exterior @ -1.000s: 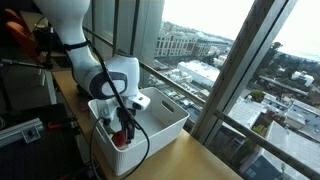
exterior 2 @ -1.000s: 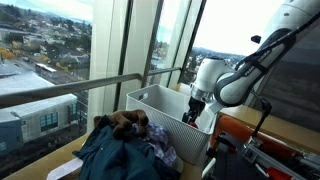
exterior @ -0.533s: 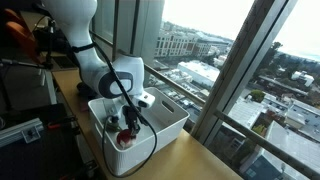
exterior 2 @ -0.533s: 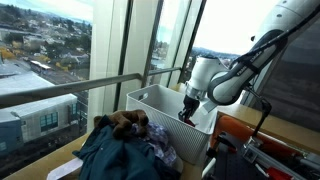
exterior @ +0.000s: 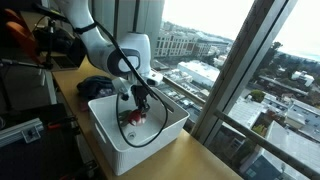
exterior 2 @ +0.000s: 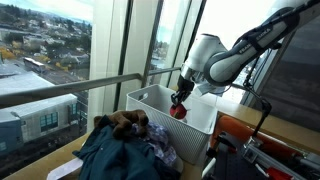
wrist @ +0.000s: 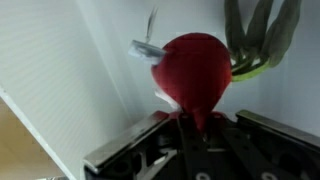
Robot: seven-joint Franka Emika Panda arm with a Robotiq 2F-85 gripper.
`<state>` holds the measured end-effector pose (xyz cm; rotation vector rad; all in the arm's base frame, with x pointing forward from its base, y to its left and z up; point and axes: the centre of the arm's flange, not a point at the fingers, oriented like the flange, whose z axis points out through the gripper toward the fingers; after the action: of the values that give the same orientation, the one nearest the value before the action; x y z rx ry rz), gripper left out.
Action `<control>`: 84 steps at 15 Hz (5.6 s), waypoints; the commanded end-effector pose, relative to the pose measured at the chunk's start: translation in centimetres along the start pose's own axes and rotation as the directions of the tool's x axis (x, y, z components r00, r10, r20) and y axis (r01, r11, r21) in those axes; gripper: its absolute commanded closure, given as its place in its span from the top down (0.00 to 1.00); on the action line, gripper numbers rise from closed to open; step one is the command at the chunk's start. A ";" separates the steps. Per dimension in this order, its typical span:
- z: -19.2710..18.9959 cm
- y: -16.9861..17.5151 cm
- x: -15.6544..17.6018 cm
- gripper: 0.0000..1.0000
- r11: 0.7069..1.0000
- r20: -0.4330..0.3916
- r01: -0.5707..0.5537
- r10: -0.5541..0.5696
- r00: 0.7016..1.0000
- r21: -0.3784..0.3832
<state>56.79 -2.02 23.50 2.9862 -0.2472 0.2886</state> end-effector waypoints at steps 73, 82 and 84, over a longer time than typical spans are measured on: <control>-15.5 -19.9 -7.3 1.00 0.904 0.034 0.307 -0.332 0.943 0.298; -6.5 -27.7 -12.7 1.00 0.861 -0.002 0.425 -0.442 0.897 0.281; -4.6 -27.6 -12.8 1.00 0.861 -0.001 0.432 -0.448 0.894 0.268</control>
<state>47.69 27.66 24.87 3.2126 0.5142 0.1556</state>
